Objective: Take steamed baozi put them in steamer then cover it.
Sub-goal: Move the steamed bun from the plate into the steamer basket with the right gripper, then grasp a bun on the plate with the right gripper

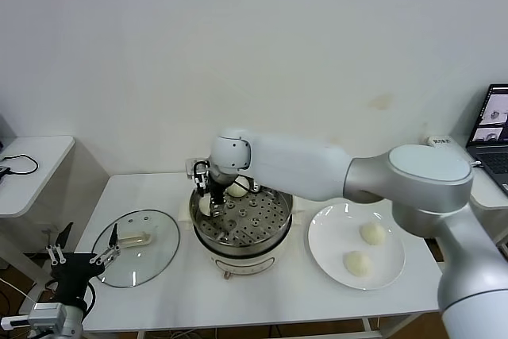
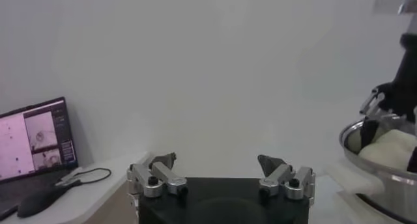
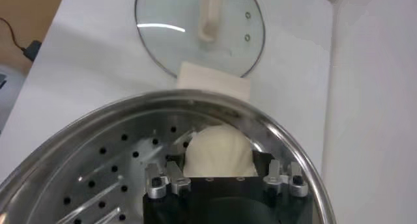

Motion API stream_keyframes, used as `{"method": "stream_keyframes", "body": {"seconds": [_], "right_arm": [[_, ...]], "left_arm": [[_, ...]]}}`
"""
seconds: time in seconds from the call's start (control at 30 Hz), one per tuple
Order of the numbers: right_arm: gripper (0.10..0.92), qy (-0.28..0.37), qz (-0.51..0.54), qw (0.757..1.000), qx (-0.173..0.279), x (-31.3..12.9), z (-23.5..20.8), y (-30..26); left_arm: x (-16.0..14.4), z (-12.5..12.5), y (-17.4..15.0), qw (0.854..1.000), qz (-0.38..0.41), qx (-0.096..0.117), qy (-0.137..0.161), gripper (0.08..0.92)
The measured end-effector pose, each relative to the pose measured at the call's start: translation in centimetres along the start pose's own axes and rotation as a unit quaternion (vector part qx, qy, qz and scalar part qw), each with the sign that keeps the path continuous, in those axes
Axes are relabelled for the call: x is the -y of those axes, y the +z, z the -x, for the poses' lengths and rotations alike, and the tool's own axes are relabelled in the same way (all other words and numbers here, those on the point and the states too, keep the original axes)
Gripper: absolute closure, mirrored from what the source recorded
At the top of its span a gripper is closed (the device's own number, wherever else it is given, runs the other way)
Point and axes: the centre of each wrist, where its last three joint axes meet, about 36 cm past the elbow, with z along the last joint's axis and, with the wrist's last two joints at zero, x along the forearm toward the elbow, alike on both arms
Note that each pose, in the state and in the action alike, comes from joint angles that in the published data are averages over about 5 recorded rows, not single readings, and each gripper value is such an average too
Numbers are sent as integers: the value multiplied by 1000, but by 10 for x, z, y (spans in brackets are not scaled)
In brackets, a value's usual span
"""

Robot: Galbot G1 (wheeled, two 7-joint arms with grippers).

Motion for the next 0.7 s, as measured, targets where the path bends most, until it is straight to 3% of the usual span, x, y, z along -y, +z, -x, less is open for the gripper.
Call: {"method": "stream_keyframes", "body": {"seconds": [0.13, 0.33, 0.7], "right_arm": [[331, -3, -3, 1000, -6, -1, 4, -3], [210, -8, -10, 1000, -10, 1, -1, -2], [200, -9, -45, 999, -29, 8, -73, 38]], "left_arm": [[1, 0, 1, 1000, -1, -1, 1, 177], [1, 0, 1, 1000, -1, -1, 2, 177], [2, 1, 0, 1000, 1, -1, 6, 177]]}}
